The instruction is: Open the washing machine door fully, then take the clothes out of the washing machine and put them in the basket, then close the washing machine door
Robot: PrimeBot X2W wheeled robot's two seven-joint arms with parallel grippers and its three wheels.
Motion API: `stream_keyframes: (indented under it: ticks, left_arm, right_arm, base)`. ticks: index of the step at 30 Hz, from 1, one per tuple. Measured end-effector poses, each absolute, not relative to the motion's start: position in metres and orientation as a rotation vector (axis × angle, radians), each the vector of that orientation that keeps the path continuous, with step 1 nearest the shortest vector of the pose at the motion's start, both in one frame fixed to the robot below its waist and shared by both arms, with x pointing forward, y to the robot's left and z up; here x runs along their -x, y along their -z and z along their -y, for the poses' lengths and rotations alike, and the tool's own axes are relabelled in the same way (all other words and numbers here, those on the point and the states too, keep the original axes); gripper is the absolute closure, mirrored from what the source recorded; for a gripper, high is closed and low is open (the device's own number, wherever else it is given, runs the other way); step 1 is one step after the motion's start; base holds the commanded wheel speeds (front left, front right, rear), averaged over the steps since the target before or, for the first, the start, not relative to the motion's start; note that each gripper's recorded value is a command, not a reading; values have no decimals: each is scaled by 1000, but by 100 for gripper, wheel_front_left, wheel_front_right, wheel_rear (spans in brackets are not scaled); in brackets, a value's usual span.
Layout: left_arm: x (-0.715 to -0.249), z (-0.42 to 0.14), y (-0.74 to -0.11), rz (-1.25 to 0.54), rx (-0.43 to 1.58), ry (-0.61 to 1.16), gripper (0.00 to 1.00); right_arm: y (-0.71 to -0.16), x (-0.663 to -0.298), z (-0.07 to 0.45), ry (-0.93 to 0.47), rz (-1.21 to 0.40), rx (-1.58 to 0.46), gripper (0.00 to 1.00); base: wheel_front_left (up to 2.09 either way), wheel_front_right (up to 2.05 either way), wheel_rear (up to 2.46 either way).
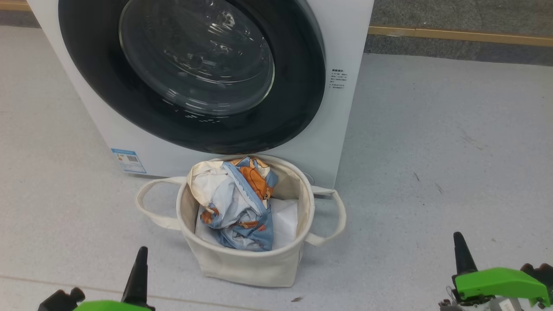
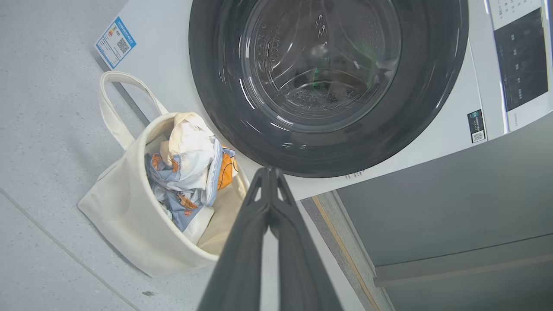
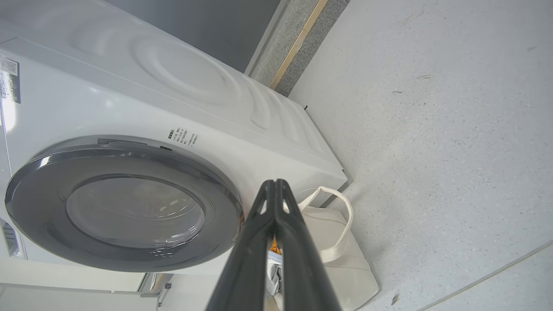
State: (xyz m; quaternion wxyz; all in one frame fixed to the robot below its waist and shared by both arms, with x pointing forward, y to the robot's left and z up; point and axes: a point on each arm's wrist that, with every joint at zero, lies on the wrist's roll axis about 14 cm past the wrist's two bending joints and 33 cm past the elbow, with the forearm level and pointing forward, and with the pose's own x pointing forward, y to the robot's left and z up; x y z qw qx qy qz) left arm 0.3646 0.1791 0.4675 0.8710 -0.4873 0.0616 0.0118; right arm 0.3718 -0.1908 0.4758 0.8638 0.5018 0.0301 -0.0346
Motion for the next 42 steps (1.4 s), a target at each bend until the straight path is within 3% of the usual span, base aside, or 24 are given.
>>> stream_keyframes:
  ticks: [42]
  left_arm:
    - [-373, -188, -476, -103, 1480, -53, 100]
  right_arm:
    - [-479, -374, 202, 90, -49, -1498, 100]
  base:
    - [0, 0, 0]
